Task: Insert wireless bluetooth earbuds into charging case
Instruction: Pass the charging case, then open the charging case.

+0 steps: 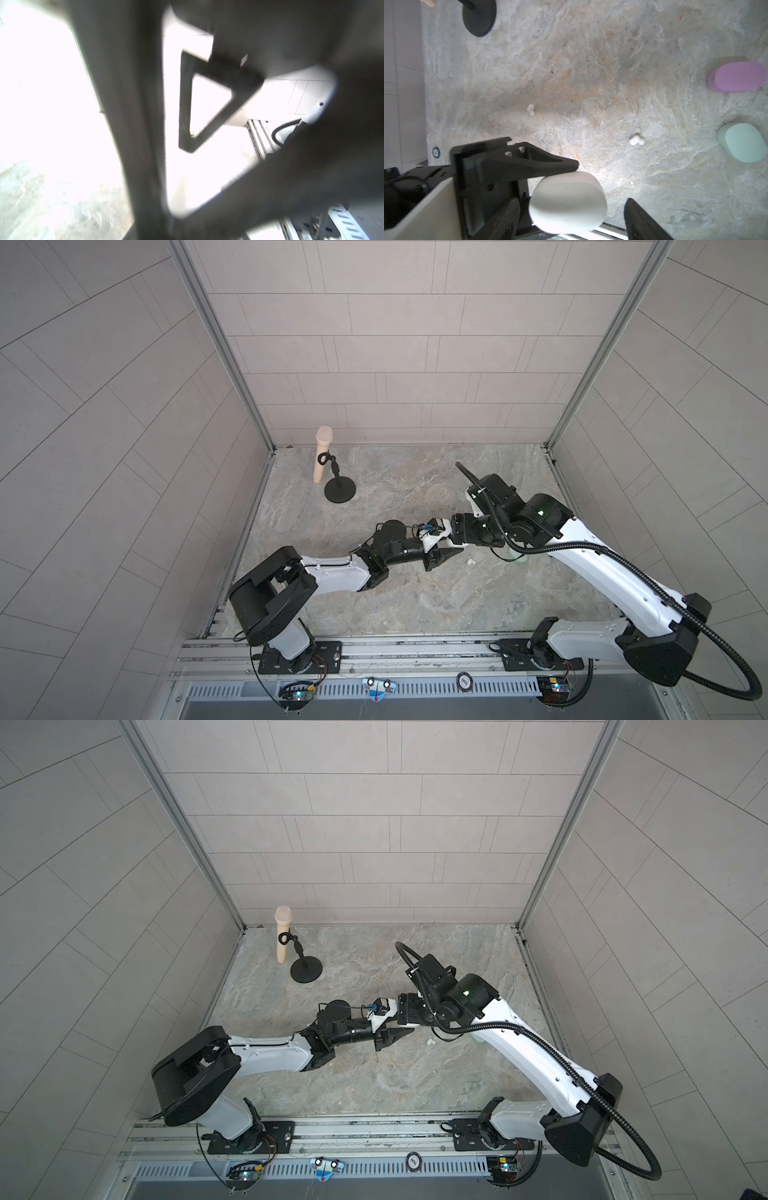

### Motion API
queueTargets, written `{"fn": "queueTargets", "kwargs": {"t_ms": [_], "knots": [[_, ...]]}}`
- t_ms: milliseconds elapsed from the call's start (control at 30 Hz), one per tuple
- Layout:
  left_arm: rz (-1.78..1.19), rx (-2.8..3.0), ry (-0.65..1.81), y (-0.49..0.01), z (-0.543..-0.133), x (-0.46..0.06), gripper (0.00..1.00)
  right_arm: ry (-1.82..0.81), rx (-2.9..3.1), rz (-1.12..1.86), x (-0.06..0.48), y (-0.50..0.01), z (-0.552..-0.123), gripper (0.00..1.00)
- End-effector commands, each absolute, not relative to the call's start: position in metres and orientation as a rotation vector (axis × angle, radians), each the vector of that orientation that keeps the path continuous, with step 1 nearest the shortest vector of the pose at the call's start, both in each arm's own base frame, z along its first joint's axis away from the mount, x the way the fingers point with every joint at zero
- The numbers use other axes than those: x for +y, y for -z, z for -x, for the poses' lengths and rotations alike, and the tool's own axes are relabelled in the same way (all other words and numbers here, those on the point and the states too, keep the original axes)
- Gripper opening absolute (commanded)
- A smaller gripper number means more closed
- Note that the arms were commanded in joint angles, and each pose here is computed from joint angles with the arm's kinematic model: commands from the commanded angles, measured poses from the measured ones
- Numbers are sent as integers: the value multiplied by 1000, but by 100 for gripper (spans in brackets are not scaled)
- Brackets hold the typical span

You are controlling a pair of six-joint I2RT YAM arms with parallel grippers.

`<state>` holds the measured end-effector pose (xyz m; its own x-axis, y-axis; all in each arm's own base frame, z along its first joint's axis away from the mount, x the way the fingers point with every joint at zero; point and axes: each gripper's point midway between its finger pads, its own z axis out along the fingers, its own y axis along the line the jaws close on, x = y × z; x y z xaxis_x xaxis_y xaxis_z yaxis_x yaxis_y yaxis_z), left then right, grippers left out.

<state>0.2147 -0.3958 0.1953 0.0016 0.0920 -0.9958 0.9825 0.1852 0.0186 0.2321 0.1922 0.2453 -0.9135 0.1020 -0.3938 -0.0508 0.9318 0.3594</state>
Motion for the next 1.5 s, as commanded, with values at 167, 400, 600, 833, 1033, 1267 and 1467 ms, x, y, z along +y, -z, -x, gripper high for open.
{"fn": "queueTargets", "kwargs": {"t_ms": [167, 400, 600, 833, 1033, 1267, 1467], "knots": [[-1127, 1386, 1083, -194, -197, -384, 24, -490, 2546, 78, 172, -272, -229, 85], [-1122, 1383, 1151, -209, -179, -369, 23, -451, 2451, 496, 169, -276, -211, 84], [-1121, 1375, 1200, -222, -169, -359, 23, -495, 2271, 819, 183, -280, -189, 81], [-1129, 1350, 1223, -235, -166, -356, 22, -465, 2170, 983, 196, -274, -181, 80], [-1135, 1341, 1214, -238, -165, -355, 21, -437, 2159, 1037, 206, -266, -183, 79], [-1137, 1335, 1206, -240, -164, -354, 21, -430, 2164, 1052, 210, -259, -183, 78], [-1139, 1329, 1203, -241, -164, -353, 21, -447, 2159, 1082, 217, -254, -180, 78]]}}
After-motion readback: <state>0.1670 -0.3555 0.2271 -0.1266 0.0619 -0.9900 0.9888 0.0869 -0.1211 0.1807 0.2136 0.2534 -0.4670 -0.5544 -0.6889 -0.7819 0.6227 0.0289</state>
